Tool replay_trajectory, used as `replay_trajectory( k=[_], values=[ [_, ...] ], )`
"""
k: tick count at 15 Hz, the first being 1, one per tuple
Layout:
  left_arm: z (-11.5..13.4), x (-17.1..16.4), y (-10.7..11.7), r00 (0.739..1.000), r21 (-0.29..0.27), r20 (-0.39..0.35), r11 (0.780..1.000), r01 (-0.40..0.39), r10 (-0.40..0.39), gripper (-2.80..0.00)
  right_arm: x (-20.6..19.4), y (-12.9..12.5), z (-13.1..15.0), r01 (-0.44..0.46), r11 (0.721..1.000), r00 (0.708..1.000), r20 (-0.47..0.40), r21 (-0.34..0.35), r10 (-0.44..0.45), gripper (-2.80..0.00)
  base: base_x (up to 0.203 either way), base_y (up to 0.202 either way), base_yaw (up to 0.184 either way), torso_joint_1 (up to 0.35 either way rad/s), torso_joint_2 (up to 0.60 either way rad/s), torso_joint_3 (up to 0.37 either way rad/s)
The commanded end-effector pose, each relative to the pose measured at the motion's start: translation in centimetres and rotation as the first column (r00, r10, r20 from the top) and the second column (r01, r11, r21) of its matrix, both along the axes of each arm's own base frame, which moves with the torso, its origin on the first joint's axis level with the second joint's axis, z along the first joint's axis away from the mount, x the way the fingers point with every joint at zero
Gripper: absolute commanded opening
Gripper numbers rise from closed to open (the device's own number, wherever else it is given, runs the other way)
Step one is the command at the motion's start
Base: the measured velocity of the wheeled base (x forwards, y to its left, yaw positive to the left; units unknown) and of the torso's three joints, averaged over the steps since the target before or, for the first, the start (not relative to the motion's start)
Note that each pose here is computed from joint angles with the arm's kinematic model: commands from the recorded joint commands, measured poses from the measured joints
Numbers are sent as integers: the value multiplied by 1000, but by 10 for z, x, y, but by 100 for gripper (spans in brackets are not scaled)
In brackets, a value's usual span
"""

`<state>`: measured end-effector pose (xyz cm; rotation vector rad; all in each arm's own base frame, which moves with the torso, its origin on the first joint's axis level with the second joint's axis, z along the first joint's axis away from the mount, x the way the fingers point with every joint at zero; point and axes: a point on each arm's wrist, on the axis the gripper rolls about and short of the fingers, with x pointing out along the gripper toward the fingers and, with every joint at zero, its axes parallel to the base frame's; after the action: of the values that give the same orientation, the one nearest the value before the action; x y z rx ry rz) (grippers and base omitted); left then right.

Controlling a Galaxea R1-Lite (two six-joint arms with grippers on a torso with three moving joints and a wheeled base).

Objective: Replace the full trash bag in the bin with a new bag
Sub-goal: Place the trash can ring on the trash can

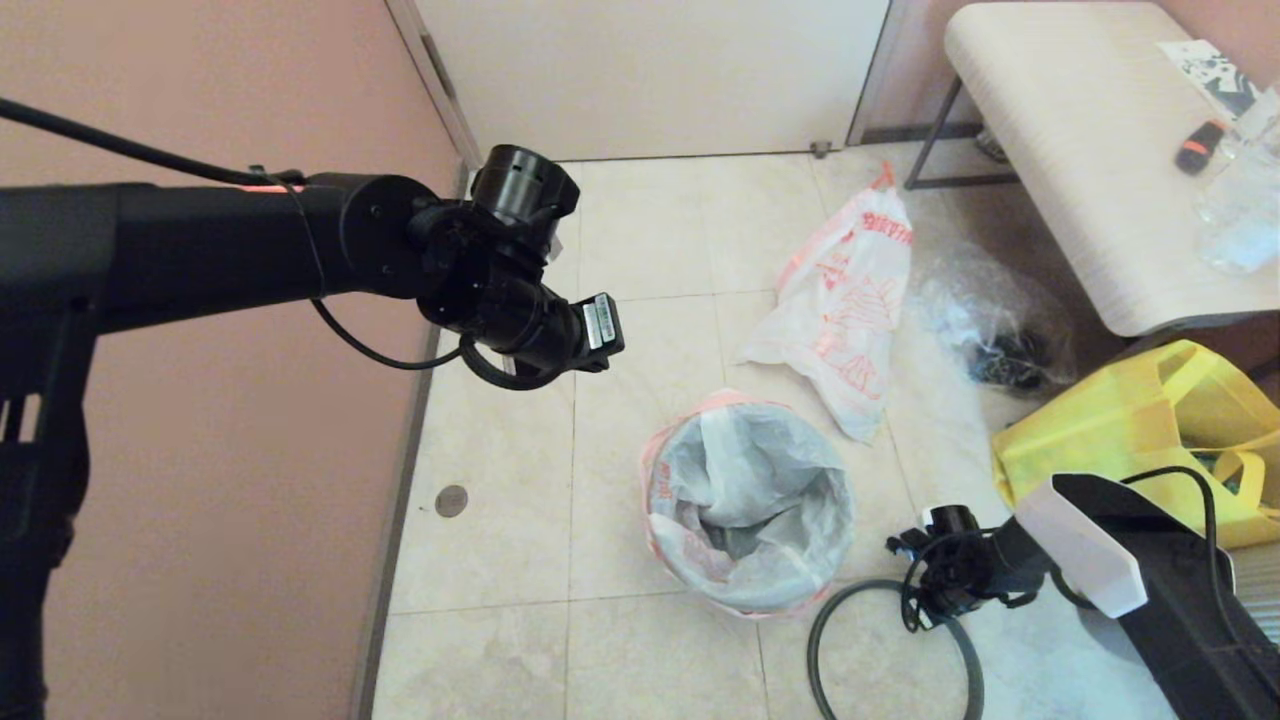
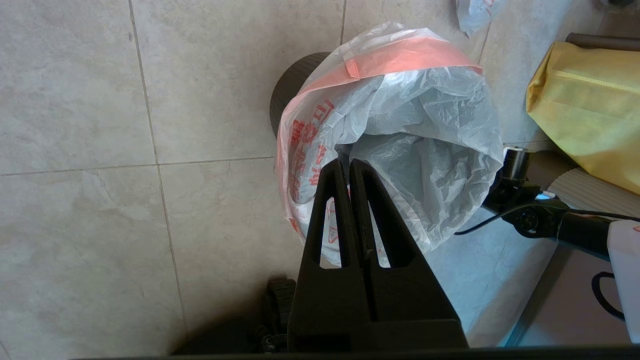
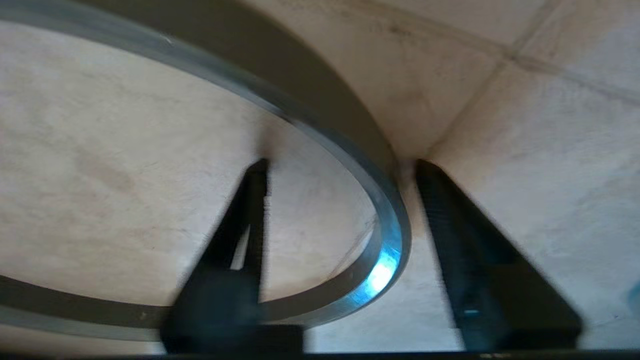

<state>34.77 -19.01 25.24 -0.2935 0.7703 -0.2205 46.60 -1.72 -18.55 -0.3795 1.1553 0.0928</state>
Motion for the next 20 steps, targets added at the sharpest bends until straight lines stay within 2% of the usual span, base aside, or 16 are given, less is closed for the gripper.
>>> replay_trajectory(
  k=[1,5,8,11,14,17,20],
  values=[
    [-1,0,-1,1000,2,-5,1000,-3,3,-280,0,-2,-3,6,1000,1000,-2,-3,-6,-280,0,0,0,0,0,0],
    [1,-2,-1,1000,-2,-1,1000,-1,1,-280,-4,-16,11,50,998,999,-6,-29,-51,-280,0,0,0,0,0,0],
    [10,-8,2,1000,-11,16,1000,1,-1,-280,-22,-39,42,137,990,990,-22,-22,-138,-280,0,0,0,0,0,0],
    [23,-19,8,999,-27,40,1000,2,-1,-280,-38,-56,103,215,977,976,32,-3,-215,-280,0,0,0,0,0,0],
    [32,-30,10,998,-37,56,999,15,-12,-280,-55,-71,172,280,960,950,139,21,-280,-280,0,0,0,0,0,0],
    [34,-31,12,998,-41,63,999,14,-11,-280,-73,-78,239,340,936,898,264,93,-353,-280,0,0,0,0,0,0],
    [34,-31,12,998,-41,62,999,13,-11,-280,-85,-77,300,316,937,846,402,151,-350,-280,0,0,0,0,0,0]
  ],
)
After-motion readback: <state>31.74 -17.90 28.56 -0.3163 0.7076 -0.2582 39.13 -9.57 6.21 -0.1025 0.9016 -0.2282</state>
